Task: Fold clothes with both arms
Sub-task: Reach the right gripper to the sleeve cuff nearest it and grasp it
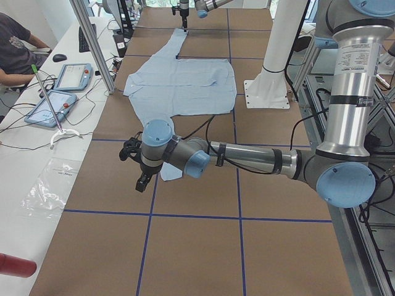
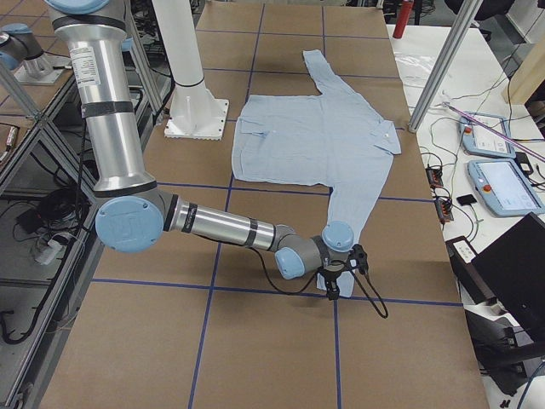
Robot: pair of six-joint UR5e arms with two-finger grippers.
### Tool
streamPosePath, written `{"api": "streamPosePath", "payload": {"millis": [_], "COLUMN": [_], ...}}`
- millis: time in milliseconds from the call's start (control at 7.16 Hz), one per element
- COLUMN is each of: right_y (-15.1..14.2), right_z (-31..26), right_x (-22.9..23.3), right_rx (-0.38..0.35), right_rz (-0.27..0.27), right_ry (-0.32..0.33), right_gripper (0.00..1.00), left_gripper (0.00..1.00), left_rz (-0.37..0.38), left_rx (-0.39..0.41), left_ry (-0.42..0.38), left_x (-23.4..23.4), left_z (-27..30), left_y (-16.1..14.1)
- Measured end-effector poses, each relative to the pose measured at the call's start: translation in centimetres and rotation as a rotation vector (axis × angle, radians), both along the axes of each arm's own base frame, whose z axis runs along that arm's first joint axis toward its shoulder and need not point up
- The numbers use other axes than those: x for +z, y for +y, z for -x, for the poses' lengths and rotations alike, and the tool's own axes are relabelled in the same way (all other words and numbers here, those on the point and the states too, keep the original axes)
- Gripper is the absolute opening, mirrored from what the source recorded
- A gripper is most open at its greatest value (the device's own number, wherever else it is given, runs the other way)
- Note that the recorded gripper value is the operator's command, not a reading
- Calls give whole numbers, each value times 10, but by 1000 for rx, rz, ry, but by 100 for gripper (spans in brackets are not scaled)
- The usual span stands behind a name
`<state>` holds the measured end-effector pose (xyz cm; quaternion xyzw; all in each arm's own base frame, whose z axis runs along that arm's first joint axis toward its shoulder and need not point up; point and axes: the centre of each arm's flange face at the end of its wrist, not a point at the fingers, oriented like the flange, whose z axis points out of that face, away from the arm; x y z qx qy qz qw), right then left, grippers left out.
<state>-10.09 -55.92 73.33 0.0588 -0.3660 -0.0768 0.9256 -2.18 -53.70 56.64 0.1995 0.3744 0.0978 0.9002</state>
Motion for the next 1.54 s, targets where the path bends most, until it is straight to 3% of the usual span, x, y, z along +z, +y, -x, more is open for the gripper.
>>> {"api": "streamPosePath", "payload": {"millis": [279, 419, 698, 838, 1117, 1536], "right_y": [2, 2, 3, 2, -7, -24], "right_z": [0, 0, 1, 3, 10, -2], "right_x": [4, 6, 8, 5, -9, -62], "right_rx": [-4, -6, -10, -13, -20, 3], "right_rz": [7, 9, 11, 8, -13, -99], "right_ry": [3, 5, 6, 5, -6, -64], "right_gripper": [55, 46, 5, 0, 0, 0], "left_gripper": [100, 100, 100, 100, 100, 100], "left_rz": [-5, -7, -6, -6, -7, -8], "left_rx": [1, 1, 1, 1, 1, 0], "left_ry": [2, 2, 2, 2, 2, 1], "left_x": [-2, -3, -4, -4, -4, -4], "left_z": [0, 0, 0, 0, 0, 0], "left_y": [0, 0, 0, 0, -1, -2]}}
